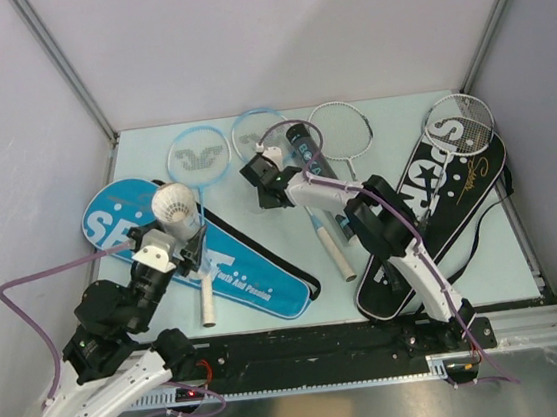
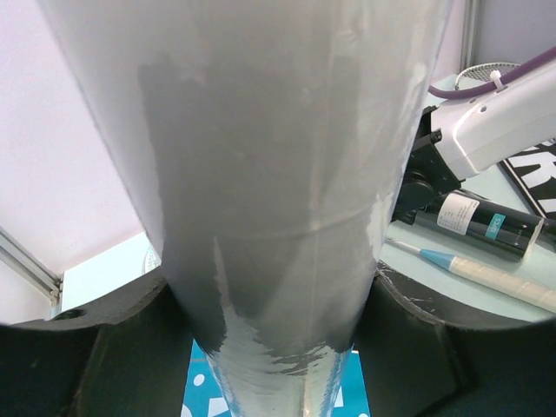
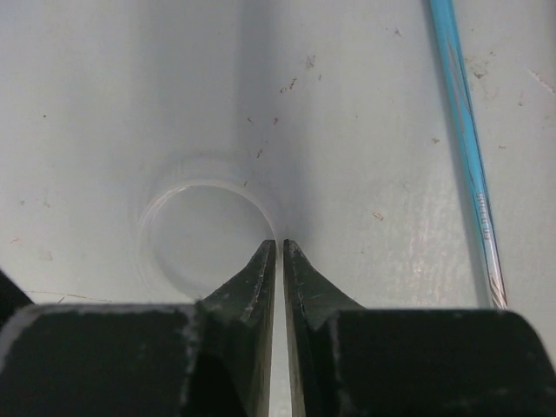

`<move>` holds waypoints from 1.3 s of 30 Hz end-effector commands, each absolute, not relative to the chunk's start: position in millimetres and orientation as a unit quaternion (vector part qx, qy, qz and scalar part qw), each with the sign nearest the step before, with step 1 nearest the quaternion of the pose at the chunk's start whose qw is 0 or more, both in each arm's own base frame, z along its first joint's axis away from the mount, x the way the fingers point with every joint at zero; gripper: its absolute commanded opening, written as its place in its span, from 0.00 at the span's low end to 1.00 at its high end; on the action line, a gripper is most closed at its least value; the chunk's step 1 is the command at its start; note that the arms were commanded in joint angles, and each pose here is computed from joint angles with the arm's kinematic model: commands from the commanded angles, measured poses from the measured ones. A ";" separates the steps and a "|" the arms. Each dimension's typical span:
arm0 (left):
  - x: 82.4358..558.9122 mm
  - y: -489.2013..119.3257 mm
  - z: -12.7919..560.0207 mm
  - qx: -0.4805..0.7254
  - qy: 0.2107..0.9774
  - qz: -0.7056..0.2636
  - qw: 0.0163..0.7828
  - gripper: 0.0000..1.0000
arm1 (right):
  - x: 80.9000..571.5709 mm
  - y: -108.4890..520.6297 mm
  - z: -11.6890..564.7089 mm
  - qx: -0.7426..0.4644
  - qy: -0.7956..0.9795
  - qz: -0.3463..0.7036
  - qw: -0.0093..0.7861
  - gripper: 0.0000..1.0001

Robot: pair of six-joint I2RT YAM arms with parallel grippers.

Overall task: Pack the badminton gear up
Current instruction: Close the lid on the shuttle tube.

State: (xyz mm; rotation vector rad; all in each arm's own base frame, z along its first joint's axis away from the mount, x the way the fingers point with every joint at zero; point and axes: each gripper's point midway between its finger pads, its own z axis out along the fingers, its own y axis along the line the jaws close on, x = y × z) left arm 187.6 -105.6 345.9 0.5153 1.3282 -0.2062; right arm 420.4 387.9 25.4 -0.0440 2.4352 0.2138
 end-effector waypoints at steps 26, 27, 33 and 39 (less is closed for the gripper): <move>210.8 -143.6 328.2 0.335 0.613 -0.052 0.714 0.57 | 382.2 295.4 260.0 -0.045 0.851 0.318 0.415 0.00; 212.3 -144.7 327.5 0.340 0.614 -0.048 0.711 0.57 | 374.9 290.9 279.0 -0.052 0.841 0.332 0.425 0.00; 223.0 -151.3 315.9 0.385 0.612 -0.006 0.691 0.56 | 314.7 283.5 363.1 -0.113 0.779 0.437 0.436 0.00; 234.2 -162.3 303.1 0.426 0.612 0.022 0.666 0.56 | 263.7 283.3 408.4 -0.153 0.738 0.479 0.450 0.00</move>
